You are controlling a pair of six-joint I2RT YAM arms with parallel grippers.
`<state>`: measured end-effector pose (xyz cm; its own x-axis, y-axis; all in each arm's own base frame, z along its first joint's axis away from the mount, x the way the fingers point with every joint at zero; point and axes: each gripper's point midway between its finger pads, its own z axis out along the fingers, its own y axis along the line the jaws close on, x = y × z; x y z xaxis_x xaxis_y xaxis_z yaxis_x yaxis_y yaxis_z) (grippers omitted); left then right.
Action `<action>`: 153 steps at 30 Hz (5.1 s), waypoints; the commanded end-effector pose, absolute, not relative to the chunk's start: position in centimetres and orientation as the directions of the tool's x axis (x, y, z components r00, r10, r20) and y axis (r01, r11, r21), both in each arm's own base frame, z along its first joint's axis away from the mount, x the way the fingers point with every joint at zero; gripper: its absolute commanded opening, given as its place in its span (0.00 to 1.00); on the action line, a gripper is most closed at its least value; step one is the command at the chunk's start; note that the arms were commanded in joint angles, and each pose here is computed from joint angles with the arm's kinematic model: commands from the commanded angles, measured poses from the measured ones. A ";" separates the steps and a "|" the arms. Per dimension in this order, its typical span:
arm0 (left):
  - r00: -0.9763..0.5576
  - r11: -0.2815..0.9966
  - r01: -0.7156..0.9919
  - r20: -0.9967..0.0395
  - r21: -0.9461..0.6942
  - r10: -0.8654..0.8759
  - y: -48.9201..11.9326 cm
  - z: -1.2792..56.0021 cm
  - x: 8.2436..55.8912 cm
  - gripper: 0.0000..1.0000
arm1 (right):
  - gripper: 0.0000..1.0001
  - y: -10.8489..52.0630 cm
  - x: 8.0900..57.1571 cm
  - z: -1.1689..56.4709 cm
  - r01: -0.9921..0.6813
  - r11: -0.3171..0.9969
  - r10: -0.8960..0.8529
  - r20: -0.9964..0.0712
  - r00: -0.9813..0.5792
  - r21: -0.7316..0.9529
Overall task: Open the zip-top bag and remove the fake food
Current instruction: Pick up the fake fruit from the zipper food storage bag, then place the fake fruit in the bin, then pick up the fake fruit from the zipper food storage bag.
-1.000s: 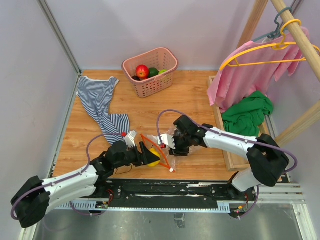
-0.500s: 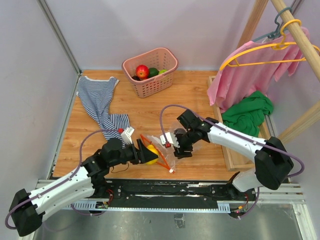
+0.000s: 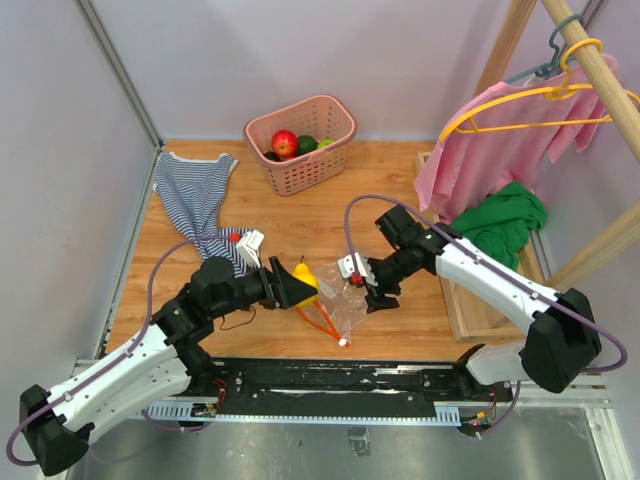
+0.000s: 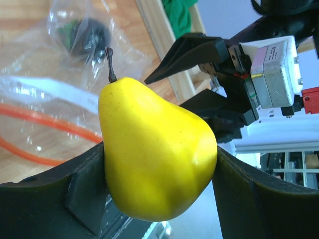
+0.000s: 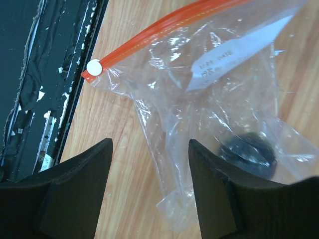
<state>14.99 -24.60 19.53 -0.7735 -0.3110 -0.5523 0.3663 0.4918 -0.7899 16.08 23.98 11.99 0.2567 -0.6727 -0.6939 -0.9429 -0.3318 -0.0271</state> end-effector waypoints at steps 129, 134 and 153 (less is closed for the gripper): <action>-0.110 0.801 0.569 -0.983 -0.185 -0.149 -22.4 37.4 56.3 0.99 | 0.65 16.9 21.7 14.5 -0.984 -0.059 -0.687 -0.722 -0.081 0.168; -0.111 0.736 0.646 -0.979 -0.202 -0.171 -23.5 38.6 54.0 0.99 | 0.66 16.9 22.1 14.6 -0.988 -0.037 -0.684 -0.724 -0.086 0.152; -0.209 0.599 0.683 -0.898 -0.418 -0.388 -22.2 35.7 40.8 0.99 | 0.72 19.0 23.3 15.8 -0.999 0.023 -0.613 -0.790 0.022 -0.046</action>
